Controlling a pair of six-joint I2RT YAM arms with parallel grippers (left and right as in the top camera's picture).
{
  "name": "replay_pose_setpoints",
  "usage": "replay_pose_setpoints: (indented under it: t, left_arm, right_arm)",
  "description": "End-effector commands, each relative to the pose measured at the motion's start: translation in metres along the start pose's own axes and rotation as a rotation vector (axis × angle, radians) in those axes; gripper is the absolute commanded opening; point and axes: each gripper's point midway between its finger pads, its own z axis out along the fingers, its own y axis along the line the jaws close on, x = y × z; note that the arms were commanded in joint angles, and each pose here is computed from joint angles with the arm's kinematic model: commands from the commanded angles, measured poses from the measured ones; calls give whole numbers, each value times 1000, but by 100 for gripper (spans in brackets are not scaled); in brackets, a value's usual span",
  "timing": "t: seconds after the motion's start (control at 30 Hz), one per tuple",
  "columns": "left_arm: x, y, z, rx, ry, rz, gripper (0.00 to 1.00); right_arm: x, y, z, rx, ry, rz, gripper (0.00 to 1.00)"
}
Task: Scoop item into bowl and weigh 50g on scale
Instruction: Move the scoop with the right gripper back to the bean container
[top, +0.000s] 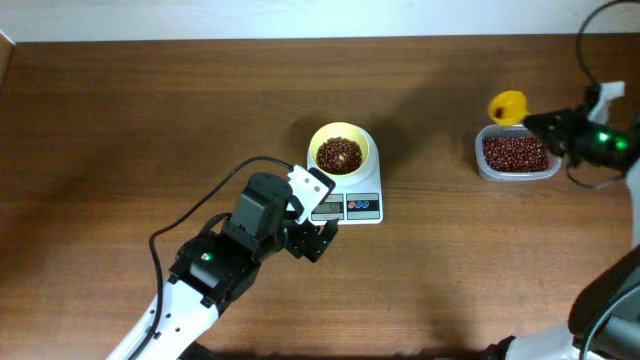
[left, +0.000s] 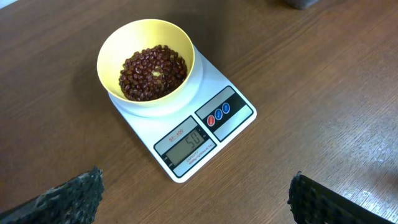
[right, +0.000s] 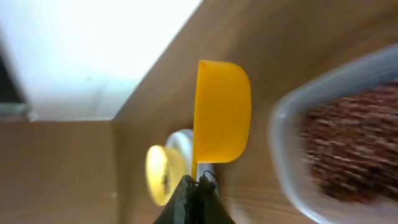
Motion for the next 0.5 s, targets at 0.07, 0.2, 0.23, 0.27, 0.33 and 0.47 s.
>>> replay_pose_setpoints:
  t: [0.07, 0.2, 0.23, 0.27, 0.33, 0.47]
  left_arm:
    - [3, -1, 1, 6, 6, -12, 99]
    - [3, -1, 1, 6, 6, -12, 99]
    - [3, -1, 1, 6, 6, -12, 99]
    - [3, -1, 1, 6, 6, -12, 99]
    - [3, -1, 1, 6, 6, -12, 99]
    - [3, -1, 1, 6, 6, -12, 99]
  right_arm:
    - [-18, -8, -47, 283, -144, -241, 4]
    - [-25, -8, -69, 436, -190, -410, 4]
    - [-26, -9, -70, 466, -188, -443, 4]
    - [-26, -10, -71, 492, -182, -481, 4]
    - [-24, -14, -67, 572, -144, -582, 4]
    - [-22, -17, -59, 720, -87, -713, 4]
